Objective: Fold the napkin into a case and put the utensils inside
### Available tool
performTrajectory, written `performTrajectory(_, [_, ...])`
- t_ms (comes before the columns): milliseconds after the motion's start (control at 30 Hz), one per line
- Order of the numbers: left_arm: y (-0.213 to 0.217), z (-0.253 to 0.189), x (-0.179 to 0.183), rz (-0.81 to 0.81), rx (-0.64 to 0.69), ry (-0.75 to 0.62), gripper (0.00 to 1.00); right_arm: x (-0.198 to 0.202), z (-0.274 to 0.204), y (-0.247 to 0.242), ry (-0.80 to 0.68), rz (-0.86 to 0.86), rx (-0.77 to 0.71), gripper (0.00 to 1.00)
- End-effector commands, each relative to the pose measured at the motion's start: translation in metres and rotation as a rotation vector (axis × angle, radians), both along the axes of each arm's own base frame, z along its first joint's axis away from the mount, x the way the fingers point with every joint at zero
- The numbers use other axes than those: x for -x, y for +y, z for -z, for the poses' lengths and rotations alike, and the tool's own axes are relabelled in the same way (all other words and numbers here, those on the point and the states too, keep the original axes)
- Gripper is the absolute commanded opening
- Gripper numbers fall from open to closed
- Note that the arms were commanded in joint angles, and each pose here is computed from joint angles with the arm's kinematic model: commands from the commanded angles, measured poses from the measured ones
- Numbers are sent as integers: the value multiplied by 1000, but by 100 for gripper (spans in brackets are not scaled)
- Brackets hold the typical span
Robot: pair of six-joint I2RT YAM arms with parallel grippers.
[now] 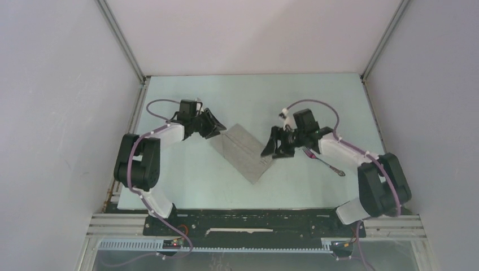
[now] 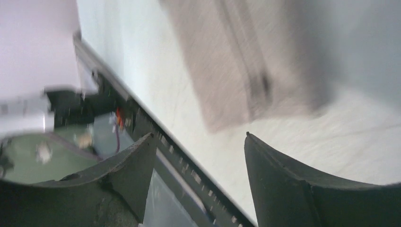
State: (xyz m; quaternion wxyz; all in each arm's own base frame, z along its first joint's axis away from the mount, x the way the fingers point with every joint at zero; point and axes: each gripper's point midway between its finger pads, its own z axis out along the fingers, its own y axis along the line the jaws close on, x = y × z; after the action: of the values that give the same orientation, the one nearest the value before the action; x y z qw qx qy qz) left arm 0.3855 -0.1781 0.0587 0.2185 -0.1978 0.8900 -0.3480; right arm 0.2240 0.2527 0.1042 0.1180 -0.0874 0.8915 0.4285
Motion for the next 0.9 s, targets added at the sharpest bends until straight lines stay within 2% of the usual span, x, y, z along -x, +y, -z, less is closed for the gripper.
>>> performTrajectory(0, [-7, -66, 10, 72, -95, -135, 49, -65, 24, -30, -10, 151, 167, 76])
performTrajectory(167, [-29, -101, 53, 174, -100, -197, 56, -101, 43, -23, 22, 141, 138, 81])
performTrajectory(267, [-40, -100, 86, 232, -120, -200, 58, -101, 60, -24, 63, 132, 131, 77])
performTrajectory(433, [-48, -81, 132, 278, -160, -167, 58, -79, 85, -22, 137, 123, 150, 54])
performTrajectory(567, [-46, -84, 151, 277, -187, -182, 58, -46, 90, -13, 162, 132, 159, 34])
performTrajectory(633, [-43, -85, 158, 278, -217, -197, 59, -22, 93, -6, 193, 165, 189, 28])
performTrajectory(667, [-41, -84, 162, 280, -234, -200, 59, -6, 101, -6, 219, 201, 220, 29])
performTrajectory(767, [-44, -76, 176, 293, -273, -196, 61, 42, 86, 34, 236, 173, 155, 34])
performTrajectory(800, [-47, -71, 182, 305, -290, -189, 61, 54, 79, 45, 235, 161, 134, 38])
performTrajectory(867, [-52, -59, 194, 310, -355, -170, 65, 58, 65, 49, 194, 162, 112, 53])
